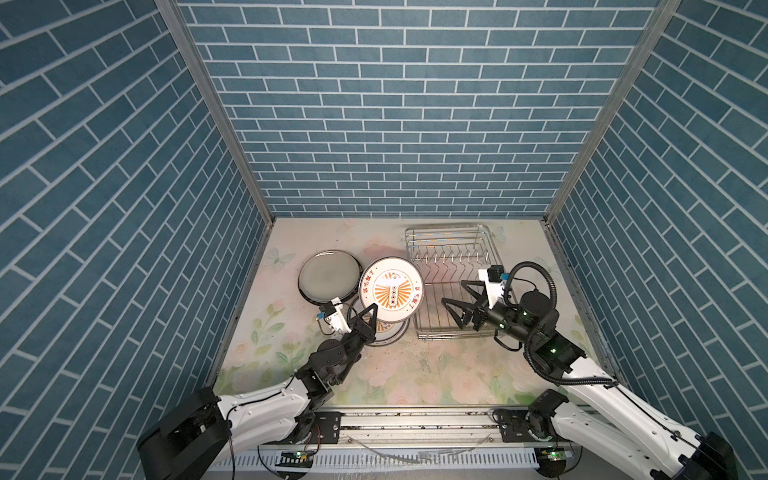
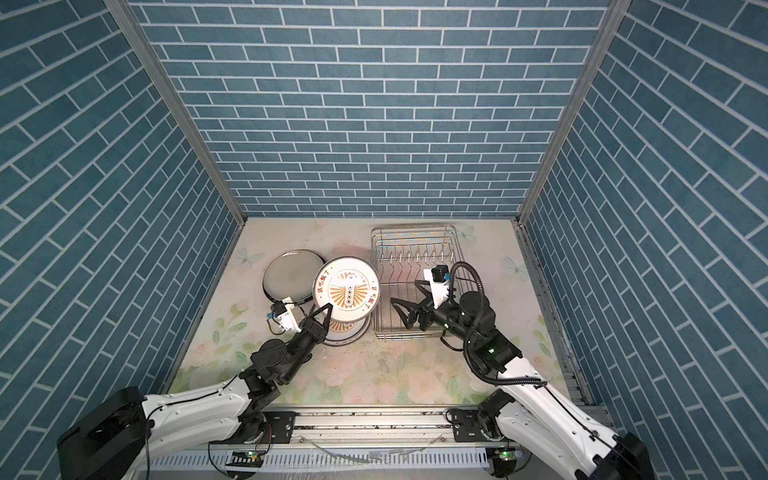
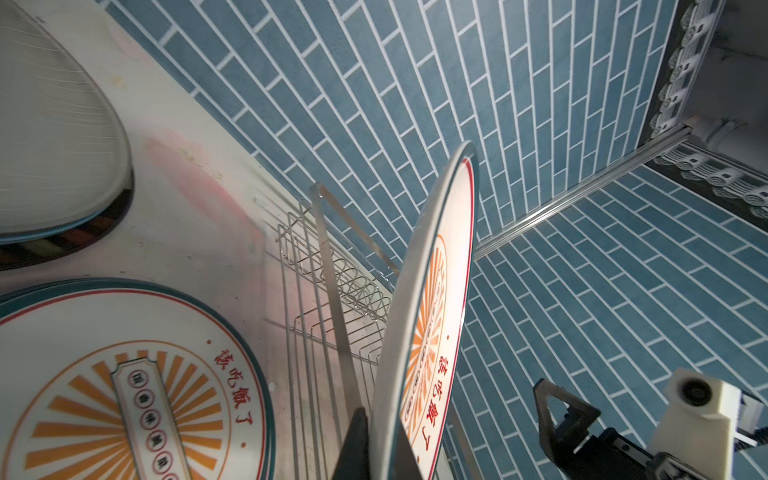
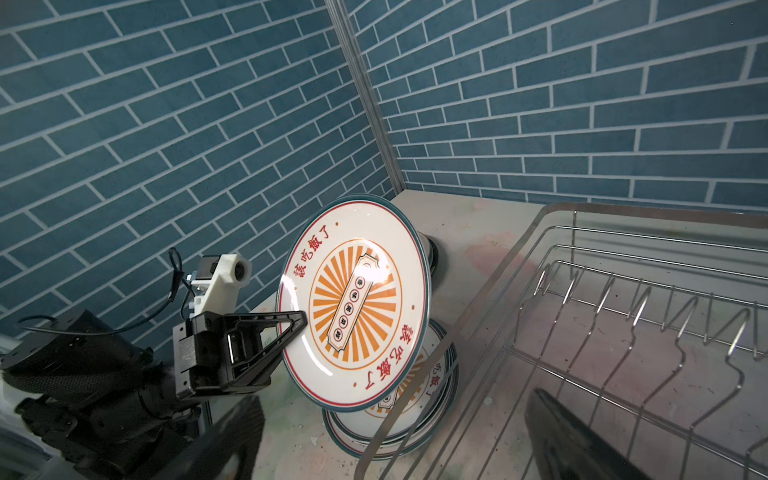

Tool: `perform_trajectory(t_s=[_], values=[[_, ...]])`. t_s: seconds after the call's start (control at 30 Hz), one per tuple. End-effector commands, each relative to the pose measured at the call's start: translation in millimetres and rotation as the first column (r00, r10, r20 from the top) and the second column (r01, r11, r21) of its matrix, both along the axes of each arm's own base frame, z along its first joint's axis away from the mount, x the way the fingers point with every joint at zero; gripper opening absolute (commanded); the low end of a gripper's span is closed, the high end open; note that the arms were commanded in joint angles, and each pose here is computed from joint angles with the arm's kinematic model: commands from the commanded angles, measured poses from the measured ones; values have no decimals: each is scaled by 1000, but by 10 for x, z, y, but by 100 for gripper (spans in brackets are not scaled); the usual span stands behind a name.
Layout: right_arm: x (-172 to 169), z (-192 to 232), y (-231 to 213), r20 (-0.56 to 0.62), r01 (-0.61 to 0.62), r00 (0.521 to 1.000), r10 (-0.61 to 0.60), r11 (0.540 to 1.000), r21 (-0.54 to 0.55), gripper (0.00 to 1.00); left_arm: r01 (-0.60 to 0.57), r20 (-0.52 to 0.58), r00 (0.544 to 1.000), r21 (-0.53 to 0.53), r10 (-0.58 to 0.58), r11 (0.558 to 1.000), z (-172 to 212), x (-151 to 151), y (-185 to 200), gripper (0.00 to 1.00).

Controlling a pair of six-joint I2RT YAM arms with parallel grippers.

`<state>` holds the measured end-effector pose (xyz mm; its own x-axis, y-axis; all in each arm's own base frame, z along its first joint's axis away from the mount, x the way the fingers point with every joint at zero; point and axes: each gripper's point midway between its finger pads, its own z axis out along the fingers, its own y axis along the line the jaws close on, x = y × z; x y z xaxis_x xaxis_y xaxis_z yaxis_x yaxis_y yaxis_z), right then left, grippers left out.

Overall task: Unload the plates from the dish rack
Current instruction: 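Carry the cream plate with the left gripper to the stack while the right releases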

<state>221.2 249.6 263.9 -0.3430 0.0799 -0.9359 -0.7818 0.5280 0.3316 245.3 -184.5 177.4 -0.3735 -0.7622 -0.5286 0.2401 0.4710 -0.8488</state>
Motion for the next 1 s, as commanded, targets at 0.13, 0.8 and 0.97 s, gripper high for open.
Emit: perform_trajectory(t_s=[0.13,0.8,0.97], values=[[-45,66,395,90,-77,992,88,990,-118,98,-165,-91,982,-15,163,986,-108,23,366,0],[-25,-217,1197,35,-166,983,182,948,-270,98,-229,-300,927,27,227,973,-415,-16,601,0],[0,-268,1335,29,-199,976,217,936,-291,98,-228,-363,906,13,217,974,-516,8,621,0]])
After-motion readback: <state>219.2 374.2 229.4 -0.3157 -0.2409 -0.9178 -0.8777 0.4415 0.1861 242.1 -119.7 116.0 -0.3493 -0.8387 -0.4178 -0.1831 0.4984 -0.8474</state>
